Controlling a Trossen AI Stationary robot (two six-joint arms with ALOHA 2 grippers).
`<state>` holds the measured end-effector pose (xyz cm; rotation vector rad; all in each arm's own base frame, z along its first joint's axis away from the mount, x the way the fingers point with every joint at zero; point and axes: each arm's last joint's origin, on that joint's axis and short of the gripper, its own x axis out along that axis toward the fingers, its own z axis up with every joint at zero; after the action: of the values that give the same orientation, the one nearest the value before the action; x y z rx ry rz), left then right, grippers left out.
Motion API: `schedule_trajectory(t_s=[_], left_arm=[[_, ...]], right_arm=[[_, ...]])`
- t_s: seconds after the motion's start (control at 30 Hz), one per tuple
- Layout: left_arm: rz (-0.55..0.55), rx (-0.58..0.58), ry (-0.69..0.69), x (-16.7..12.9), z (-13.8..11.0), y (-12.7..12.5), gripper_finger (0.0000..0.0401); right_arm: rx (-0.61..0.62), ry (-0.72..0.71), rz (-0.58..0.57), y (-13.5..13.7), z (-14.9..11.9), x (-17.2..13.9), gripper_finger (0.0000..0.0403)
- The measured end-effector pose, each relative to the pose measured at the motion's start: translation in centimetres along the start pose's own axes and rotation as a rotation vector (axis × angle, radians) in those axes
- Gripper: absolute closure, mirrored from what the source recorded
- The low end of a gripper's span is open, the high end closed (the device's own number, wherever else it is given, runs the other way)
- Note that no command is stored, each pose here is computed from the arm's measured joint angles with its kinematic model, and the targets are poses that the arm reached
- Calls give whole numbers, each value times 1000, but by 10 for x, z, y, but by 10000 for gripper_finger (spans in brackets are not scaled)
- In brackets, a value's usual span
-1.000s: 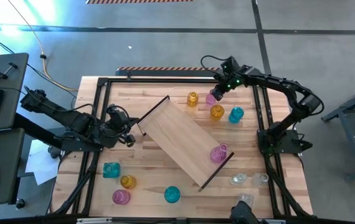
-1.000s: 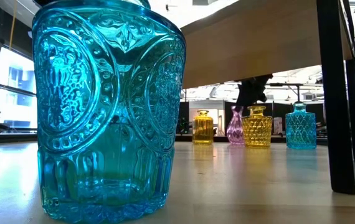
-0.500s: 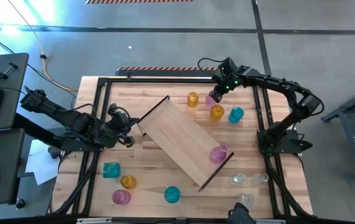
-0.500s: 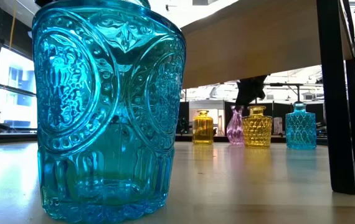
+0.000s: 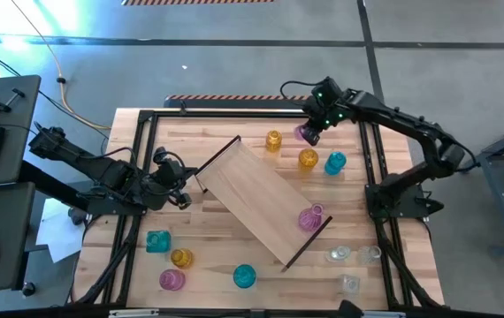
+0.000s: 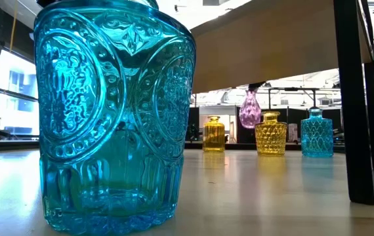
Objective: Sort vases onto shelf
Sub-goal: Put the top pink flower vase on the shelf aligned with the other pink flower vase
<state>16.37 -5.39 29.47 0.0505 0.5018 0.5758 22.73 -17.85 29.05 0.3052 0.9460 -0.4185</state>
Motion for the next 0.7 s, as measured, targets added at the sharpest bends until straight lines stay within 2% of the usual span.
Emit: schedule_trajectory(t_s=[0.37,0.7], left_arm=[[6,0,-3,0,0,0,401],[7,-1,-3,0,0,0,401]], right_arm=[[-74,-70,70,44,24,-44,403],[-169,-196,231,109,46,-96,403]])
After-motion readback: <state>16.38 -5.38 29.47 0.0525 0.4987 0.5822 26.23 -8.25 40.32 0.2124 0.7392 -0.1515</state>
